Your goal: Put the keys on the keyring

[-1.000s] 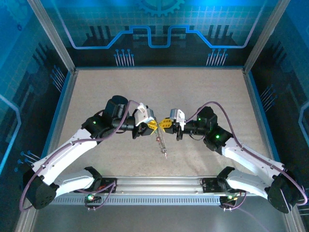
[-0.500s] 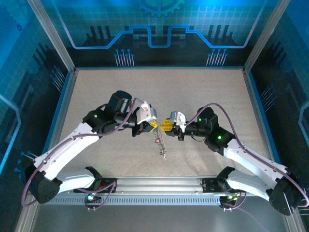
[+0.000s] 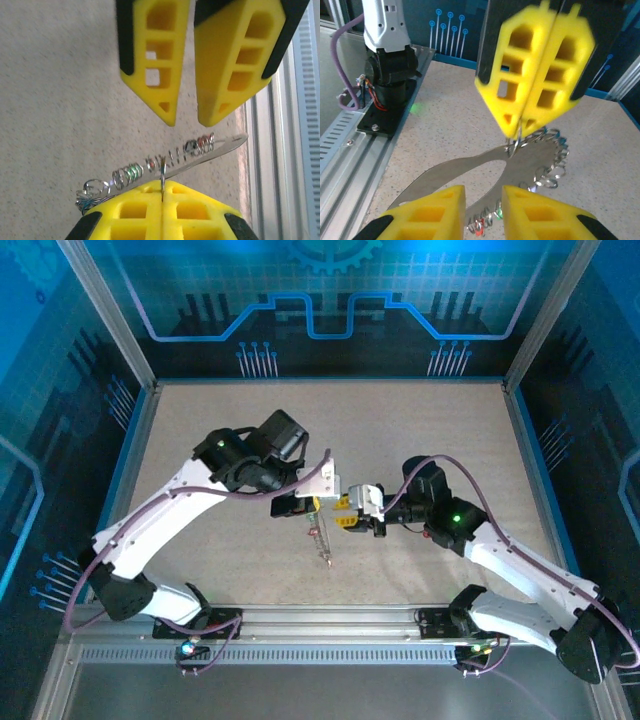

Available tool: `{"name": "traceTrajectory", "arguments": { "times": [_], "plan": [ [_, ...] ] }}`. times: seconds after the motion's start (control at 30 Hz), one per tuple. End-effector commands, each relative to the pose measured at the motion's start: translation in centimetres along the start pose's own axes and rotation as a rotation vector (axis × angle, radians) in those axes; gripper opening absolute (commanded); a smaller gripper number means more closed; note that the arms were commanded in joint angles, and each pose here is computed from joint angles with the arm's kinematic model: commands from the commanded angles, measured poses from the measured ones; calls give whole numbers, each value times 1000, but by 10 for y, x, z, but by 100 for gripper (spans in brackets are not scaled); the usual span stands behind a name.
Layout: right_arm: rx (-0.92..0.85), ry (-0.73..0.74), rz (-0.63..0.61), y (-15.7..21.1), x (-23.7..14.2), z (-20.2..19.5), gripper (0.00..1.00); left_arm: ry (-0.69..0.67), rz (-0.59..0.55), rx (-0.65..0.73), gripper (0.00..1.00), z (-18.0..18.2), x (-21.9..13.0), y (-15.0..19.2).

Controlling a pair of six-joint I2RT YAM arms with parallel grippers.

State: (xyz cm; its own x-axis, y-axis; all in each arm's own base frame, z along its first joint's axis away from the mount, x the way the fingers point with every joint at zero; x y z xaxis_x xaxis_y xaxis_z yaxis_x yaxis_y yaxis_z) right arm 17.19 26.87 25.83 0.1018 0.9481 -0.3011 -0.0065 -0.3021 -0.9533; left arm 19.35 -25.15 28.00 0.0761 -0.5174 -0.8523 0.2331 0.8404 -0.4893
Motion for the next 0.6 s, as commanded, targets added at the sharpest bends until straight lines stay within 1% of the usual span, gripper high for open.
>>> {"name": "traceTrajectory", "arguments": {
  "times": [0.0,0.2,0.33,0.57],
  "plan": [
    [-12,-42,-61,-14,1,3,27,26,60,17,0,-9,-11,4],
    [45,-22,-152,-12,4,1,30,32,33,22,0,-8,-17,-7],
    [59,-42,-189,-16,6,3,30,54,24,28,0,-10,-18,-11],
    [73,-92,-214,-26,7,8,32,51,13,42,0,-8,-18,-16]
  ]
}}
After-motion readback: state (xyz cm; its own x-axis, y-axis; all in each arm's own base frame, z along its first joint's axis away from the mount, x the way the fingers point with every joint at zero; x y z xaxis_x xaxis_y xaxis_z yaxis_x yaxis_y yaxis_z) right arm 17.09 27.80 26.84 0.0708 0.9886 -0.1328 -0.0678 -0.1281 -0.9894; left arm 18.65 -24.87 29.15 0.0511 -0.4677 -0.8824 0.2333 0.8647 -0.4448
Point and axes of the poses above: each hand's point on the last joint's axis, 136 mm out from that joint toward the fingers, its own x axis out along the fingers, its own z axis along the line the jaws close on, y = z × x, the point moved 2 cm from there along -x, back along the fingers, and after that the axes turned 14 degrees about x, right-handed, at the moved point
